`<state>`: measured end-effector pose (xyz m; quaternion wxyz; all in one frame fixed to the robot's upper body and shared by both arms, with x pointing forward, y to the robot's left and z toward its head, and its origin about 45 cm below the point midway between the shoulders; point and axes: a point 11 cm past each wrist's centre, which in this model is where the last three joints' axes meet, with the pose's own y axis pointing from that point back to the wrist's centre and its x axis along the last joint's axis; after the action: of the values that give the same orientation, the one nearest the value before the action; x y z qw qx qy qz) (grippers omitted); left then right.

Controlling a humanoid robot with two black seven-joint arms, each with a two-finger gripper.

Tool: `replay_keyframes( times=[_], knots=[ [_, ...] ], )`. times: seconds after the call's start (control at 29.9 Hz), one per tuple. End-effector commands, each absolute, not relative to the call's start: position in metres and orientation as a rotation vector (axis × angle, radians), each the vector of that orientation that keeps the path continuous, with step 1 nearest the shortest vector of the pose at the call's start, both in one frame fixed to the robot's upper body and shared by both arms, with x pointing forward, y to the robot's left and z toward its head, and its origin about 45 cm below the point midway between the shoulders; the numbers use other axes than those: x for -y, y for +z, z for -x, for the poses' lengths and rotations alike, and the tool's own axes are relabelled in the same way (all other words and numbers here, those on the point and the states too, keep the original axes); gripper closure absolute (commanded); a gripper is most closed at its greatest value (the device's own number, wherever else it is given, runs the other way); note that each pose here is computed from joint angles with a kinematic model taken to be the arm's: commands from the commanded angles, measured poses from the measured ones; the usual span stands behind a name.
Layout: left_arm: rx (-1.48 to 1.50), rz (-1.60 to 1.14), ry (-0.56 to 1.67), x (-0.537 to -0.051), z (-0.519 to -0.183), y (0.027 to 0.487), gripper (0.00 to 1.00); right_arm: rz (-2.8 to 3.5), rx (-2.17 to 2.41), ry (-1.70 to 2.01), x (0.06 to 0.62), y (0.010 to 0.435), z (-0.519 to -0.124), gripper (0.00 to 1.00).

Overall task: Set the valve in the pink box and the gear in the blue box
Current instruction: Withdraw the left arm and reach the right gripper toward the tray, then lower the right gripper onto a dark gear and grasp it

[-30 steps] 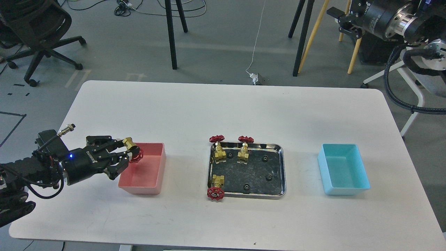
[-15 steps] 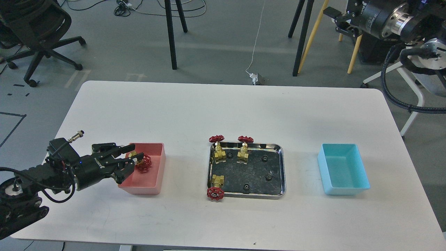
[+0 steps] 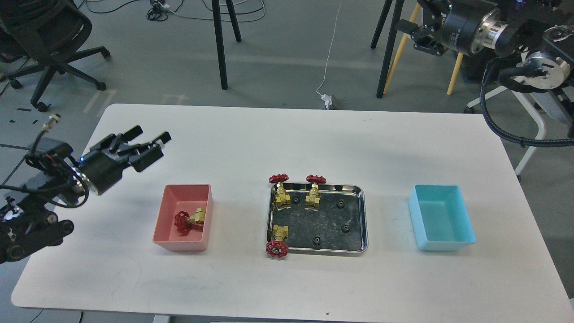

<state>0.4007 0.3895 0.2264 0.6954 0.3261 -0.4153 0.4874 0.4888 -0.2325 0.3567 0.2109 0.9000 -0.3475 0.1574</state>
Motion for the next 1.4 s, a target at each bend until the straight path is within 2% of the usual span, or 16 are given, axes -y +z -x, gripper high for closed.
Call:
replay_keyframes(
  times=[0.0,0.2,0.43,0.67,0.97,1.37],
  knots=[
    [0.73,-0.532,1.249,-0.417,-0.432,0.304,0.03,-2.4,0.678,0.518,0.203,0.318,-0.462,0.01],
    [0.523,-0.134,1.256,-0.437,-0.456,0.417,0.02,-2.186,0.214,0.632,0.175,0.243,-0.41,0.01],
    [0.523,0.011,1.311,-0.458,-0.46,0.481,0.02,-2.004,-0.141,0.687,0.163,0.185,-0.372,0.01],
    [0.561,0.043,1.326,-0.455,-0.463,0.505,0.02,-1.859,-0.4,0.758,0.148,0.153,-0.349,0.01],
    [0.57,0.052,1.331,-0.456,-0.463,0.51,0.02,-1.745,-0.46,0.762,0.152,0.119,-0.353,0.02],
    [0.579,0.061,1.37,-0.468,-0.461,0.516,0.02,-1.706,-0.489,0.801,0.139,0.11,-0.355,0.05]
  ],
)
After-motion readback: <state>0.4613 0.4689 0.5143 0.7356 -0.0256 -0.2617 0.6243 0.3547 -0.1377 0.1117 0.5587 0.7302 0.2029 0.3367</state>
